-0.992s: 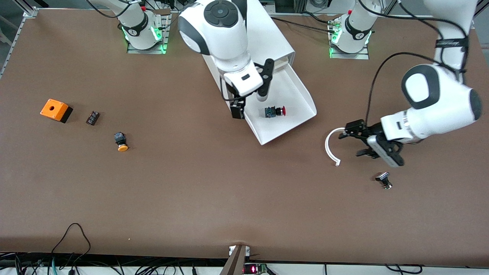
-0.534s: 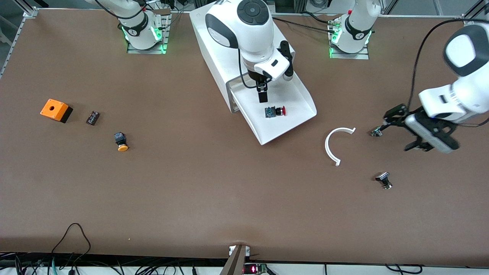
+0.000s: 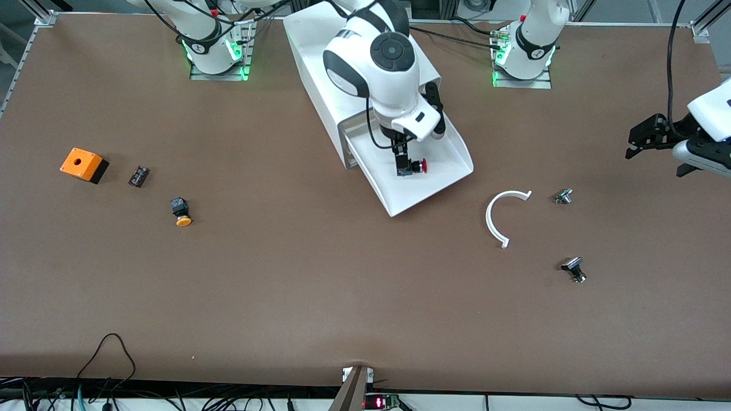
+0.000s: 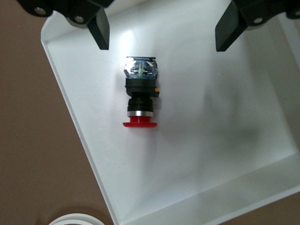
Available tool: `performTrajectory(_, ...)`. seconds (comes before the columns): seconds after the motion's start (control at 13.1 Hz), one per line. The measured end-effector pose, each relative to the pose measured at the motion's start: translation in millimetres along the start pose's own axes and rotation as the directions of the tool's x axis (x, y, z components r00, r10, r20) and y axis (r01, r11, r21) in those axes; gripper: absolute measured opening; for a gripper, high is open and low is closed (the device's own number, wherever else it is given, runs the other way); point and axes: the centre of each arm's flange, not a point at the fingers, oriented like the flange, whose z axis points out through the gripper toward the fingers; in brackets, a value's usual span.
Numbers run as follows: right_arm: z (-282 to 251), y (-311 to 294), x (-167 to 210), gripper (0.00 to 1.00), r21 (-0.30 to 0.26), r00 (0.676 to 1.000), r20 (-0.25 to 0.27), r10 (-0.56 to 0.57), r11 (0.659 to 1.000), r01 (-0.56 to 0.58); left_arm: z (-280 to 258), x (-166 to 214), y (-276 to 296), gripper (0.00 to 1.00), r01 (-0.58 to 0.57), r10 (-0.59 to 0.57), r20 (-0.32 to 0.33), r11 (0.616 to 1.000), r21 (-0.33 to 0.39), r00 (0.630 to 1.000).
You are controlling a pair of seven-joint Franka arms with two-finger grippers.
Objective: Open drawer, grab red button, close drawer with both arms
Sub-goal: 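Grasp the red push button in the drawer with the right gripper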
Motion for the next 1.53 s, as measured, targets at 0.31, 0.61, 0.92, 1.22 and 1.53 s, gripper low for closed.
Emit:
performTrajectory(0.31, 18.5, 7.7, 4.0, 1.0, -0.019, 1.0, -0.026, 0.002, 1.0, -0.002, 7.4, 4.4, 15.7, 1.0, 0.122, -0.123, 0.041, 0.992, 0.021, 0.992)
performTrajectory(0.61, 42.8, 5.4, 11.2, 1.0, -0.029, 1.0, -0.024, -0.007, 1.0, 0.007, 14.1, 2.7, 4.4, 1.0, 0.16, -0.16, 0.054, 0.987, 0.011, 0.986)
performTrajectory(0.92, 65.3, -2.4, 17.2, 1.0, -0.021, 1.0, 0.005, -0.018, 1.0, 0.019, 17.7, -8.4, -20.0, 1.0, 0.229, -0.225, 0.071, 0.972, -0.052, 0.972)
performTrajectory(1.22, 69.3, 1.4, 13.3, 0.82, -0.023, 1.0, 0.012, -0.011, 1.0, 0.012, 18.4, -7.2, -13.7, 1.0, 0.22, -0.215, 0.08, 0.974, -0.058, 0.973)
performTrajectory(1.53, 67.6, 3.2, 15.8, 0.51, -0.042, 1.0, -0.008, -0.013, 0.999, 0.012, 18.5, -4.4, -4.3, 1.0, 0.206, -0.201, 0.085, 0.977, -0.059, 0.976)
